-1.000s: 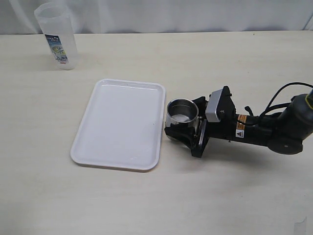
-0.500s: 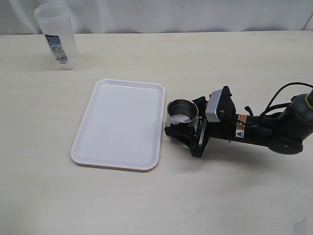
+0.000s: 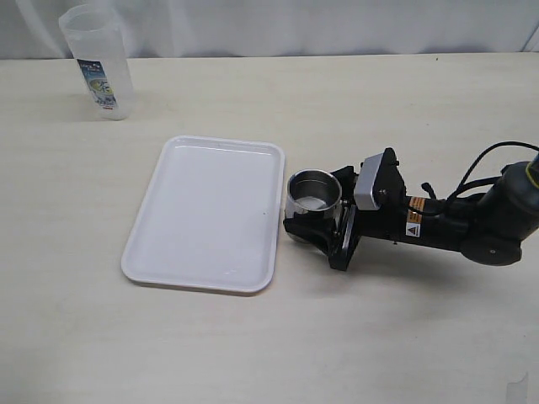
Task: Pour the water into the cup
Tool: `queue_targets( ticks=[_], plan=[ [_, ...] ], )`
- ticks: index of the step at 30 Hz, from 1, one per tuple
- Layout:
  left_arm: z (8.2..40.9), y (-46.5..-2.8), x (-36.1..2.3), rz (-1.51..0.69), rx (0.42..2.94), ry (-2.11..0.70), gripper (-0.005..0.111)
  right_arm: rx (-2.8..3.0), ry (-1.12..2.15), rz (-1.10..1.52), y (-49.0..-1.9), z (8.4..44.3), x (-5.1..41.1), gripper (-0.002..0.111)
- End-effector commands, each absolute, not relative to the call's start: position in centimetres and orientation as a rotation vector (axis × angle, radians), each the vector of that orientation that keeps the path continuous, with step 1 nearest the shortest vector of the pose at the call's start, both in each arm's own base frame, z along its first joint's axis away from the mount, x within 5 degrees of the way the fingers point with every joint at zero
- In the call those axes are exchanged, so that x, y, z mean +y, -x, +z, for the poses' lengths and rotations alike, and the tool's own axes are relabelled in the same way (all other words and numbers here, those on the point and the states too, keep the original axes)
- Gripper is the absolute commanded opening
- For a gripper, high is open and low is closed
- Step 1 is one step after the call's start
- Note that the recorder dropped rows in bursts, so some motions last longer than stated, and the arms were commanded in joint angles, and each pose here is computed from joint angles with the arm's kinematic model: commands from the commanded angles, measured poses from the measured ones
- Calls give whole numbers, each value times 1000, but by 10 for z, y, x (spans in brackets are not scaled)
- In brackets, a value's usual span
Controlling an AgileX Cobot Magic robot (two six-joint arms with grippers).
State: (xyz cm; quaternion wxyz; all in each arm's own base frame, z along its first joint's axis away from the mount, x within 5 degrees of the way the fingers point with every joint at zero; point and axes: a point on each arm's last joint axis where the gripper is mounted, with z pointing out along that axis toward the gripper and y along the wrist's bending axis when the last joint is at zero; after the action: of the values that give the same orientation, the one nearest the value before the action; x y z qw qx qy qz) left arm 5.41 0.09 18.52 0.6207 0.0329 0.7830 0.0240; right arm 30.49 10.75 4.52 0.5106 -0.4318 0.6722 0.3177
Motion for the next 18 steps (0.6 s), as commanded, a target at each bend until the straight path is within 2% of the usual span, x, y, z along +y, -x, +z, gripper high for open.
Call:
queue_targets(
  ticks=[1, 18],
  plan=[
    [185, -54, 1, 47, 1796, -69, 0, 1614, 1032, 763, -306, 46, 108, 4],
    [185, -54, 1, 48, 1794, -71, 0, 1613, 1040, 768, -305, 45, 108, 4]
  ],
)
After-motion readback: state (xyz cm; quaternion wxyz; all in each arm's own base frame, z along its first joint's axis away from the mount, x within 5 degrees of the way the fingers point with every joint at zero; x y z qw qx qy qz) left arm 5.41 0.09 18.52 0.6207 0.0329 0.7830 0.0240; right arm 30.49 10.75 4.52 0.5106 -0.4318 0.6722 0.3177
